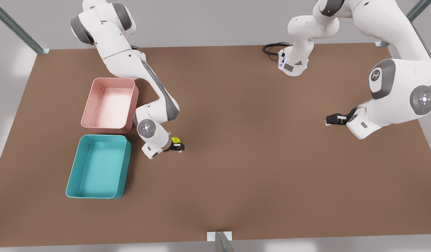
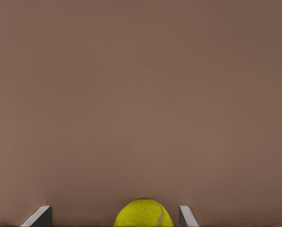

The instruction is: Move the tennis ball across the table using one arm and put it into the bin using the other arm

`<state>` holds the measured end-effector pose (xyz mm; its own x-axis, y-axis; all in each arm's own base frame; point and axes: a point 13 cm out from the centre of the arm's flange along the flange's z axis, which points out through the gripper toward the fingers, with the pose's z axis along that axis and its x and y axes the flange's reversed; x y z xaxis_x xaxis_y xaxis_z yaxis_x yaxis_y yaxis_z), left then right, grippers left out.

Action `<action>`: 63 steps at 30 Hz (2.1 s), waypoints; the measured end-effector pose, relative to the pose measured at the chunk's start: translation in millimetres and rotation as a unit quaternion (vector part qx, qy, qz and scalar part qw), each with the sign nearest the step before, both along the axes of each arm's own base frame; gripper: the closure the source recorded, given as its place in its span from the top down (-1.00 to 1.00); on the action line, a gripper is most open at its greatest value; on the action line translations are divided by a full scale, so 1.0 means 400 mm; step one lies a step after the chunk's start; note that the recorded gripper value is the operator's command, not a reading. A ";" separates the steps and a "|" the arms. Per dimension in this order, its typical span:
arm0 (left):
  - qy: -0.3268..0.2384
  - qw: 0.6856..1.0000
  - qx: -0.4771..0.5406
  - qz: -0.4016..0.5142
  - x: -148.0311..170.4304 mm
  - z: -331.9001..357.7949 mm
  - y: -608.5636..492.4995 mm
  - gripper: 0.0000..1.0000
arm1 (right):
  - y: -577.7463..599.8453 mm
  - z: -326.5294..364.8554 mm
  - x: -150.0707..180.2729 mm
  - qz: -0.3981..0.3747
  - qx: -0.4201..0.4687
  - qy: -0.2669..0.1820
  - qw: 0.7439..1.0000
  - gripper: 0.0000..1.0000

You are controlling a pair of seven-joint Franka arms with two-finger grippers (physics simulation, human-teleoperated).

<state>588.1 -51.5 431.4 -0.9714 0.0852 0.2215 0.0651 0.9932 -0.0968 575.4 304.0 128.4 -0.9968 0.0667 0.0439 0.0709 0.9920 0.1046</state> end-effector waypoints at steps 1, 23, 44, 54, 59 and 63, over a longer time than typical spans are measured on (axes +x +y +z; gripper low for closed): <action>0.001 1.000 0.001 0.005 0.000 0.000 0.000 1.00 | -0.004 -0.014 -0.023 -0.003 -0.002 0.001 1.000 1.00; 0.025 0.998 0.015 0.064 -0.009 -0.028 -0.002 1.00 | 0.001 -0.211 -0.157 -0.035 -0.012 -0.013 0.999 1.00; 0.028 0.996 0.019 0.082 -0.010 -0.027 0.009 1.00 | -0.113 0.047 0.161 -0.080 0.036 -0.108 0.990 0.03; 0.032 0.995 0.020 0.087 -0.009 -0.038 0.016 1.00 | -0.984 0.080 0.190 -0.145 -0.043 -0.016 0.988 0.10; 0.032 0.995 0.020 0.088 -0.009 -0.037 0.016 1.00 | -0.991 0.004 0.107 -0.076 -0.057 0.045 0.994 1.00; 0.032 0.995 0.020 0.089 -0.009 -0.037 0.016 1.00 | -0.981 0.014 0.107 -0.037 -0.053 0.051 0.997 1.00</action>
